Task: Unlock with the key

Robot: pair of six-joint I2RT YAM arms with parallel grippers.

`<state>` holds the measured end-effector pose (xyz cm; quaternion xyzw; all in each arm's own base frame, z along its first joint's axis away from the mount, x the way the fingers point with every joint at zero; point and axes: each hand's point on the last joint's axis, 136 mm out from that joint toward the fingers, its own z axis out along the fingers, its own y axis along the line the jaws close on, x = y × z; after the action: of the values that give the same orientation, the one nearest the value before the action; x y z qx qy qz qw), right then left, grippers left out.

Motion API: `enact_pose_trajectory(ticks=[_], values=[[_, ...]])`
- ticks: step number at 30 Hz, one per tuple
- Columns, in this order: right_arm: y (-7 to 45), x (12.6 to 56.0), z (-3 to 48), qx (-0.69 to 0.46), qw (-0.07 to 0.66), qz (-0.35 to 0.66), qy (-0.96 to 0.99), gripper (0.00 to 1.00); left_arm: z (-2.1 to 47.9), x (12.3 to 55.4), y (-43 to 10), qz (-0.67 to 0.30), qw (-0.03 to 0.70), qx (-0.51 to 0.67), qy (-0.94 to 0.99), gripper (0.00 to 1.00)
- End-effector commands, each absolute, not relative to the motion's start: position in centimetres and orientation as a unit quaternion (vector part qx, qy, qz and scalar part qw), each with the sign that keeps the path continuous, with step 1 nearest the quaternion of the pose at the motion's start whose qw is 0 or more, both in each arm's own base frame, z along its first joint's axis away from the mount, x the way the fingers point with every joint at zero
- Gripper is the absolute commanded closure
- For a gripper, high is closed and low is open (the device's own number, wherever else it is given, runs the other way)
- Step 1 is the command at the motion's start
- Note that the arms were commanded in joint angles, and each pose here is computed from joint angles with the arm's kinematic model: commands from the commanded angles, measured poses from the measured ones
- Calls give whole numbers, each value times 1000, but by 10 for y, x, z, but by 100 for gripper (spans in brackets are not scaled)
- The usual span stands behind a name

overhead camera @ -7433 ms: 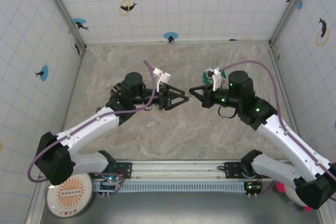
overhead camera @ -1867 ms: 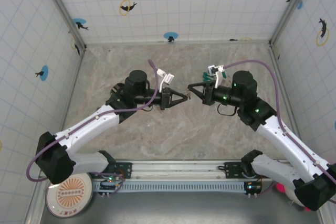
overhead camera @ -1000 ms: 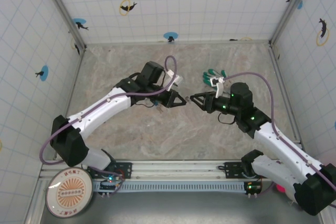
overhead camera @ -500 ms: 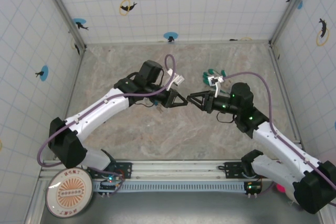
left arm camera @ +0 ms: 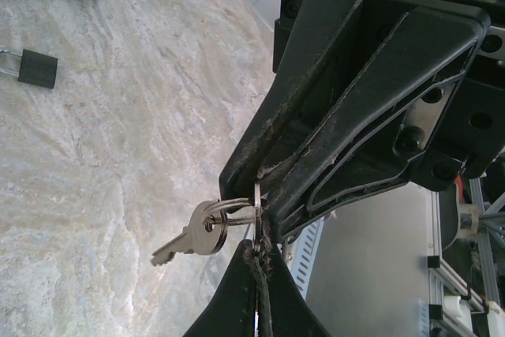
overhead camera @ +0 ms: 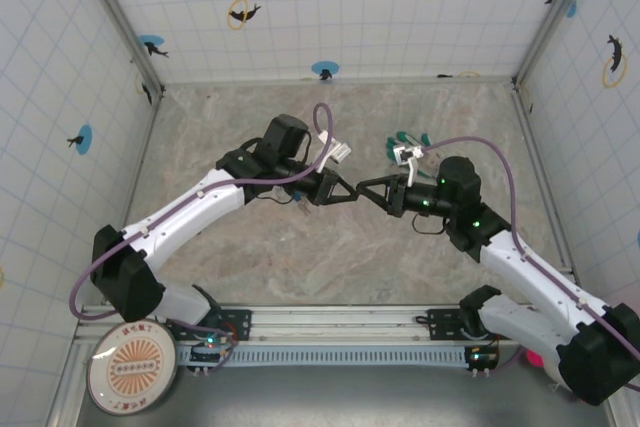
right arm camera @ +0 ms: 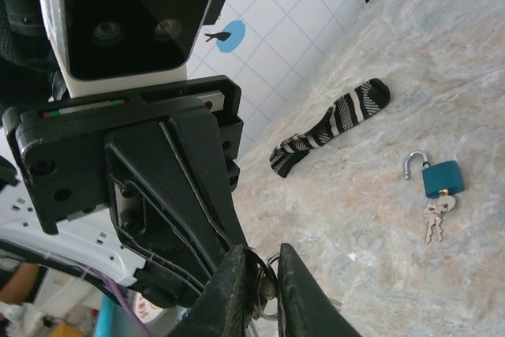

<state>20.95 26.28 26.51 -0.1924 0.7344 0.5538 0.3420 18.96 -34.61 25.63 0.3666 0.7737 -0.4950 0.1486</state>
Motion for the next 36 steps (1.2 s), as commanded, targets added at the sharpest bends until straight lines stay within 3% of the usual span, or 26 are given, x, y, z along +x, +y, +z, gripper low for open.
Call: enact_pose_trajectory(ticks=[1,4,11,16,28,32,36], values=[[261,206,270,-209,347,552,729,93,269,187,-344,-504,170,379,758,100],[260,204,270,-213,347,553,727,100,270,187,-344,-503,173,381,757,100],[256,205,272,-215,359,544,727,100,259,188,-340,-490,171,374,769,100],[245,215,282,-191,409,519,726,100,259,195,-337,-481,192,358,777,77],[215,254,318,-3,496,565,660,100,301,242,-302,-539,342,188,747,62],[213,253,322,32,498,593,632,100,311,246,-302,-570,352,155,726,62],[215,250,323,56,509,594,621,100,323,240,-306,-614,349,152,692,53]])
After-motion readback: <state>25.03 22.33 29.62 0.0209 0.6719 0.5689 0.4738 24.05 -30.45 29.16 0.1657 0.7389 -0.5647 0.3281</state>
